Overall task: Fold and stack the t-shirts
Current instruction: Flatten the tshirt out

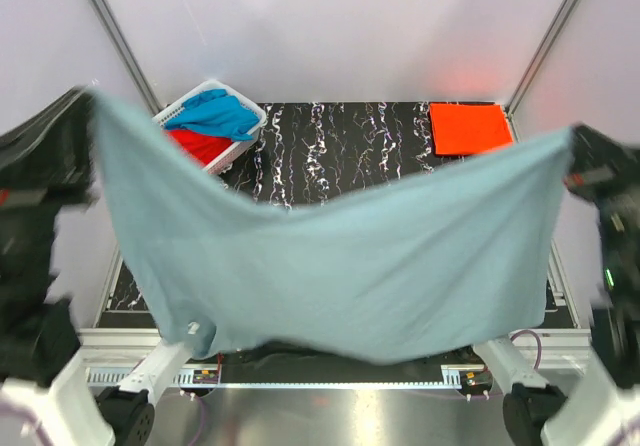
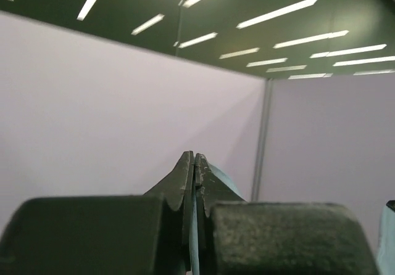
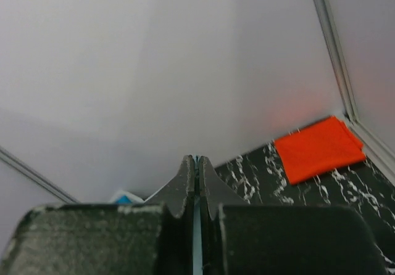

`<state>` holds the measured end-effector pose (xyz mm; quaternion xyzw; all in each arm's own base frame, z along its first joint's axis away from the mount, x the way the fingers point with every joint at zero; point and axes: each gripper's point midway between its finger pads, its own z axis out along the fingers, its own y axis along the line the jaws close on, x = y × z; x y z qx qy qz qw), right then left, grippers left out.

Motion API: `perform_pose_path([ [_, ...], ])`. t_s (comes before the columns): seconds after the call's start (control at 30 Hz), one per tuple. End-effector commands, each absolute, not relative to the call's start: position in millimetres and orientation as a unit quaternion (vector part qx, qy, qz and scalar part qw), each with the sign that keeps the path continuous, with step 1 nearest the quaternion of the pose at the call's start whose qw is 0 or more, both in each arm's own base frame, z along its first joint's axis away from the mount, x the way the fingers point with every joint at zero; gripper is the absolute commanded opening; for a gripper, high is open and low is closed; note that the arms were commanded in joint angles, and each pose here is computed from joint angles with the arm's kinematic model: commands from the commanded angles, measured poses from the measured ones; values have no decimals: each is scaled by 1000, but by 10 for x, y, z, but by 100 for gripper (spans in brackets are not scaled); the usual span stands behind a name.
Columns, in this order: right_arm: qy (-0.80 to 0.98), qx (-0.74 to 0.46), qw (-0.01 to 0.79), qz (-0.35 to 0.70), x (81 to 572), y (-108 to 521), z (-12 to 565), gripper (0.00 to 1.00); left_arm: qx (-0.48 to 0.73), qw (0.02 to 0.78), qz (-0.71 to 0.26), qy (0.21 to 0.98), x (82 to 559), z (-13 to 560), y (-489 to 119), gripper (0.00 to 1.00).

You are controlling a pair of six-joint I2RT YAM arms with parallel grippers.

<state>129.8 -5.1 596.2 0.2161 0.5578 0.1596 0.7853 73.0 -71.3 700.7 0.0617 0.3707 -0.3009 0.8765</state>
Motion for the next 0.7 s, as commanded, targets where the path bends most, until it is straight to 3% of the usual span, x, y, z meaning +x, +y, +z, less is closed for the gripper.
perform_pose_path([
  [0.0,626,204,741,133,2237,-73,5609,0,35,867,-224,444,1902,6673,-647,0],
  [0.2,621,151,746,186,2853,147,5804,0,26,877,-210,431,2577,6917,-662,0],
  [0.27,618,159,747,187,2951,126,5881,0,26,889,-215,404,2549,7182,-660,0],
  [0.3,614,159,750,187,3019,117,5971,0,23,879,-217,423,2811,7130,-695,0],
  [0.43,604,152,761,182,3080,105,6168,0,28,892,-229,388,2776,7458,-715,0],
  [0.67,599,135,770,172,2793,123,6295,0,38,894,-235,381,2483,7349,-720,0],
])
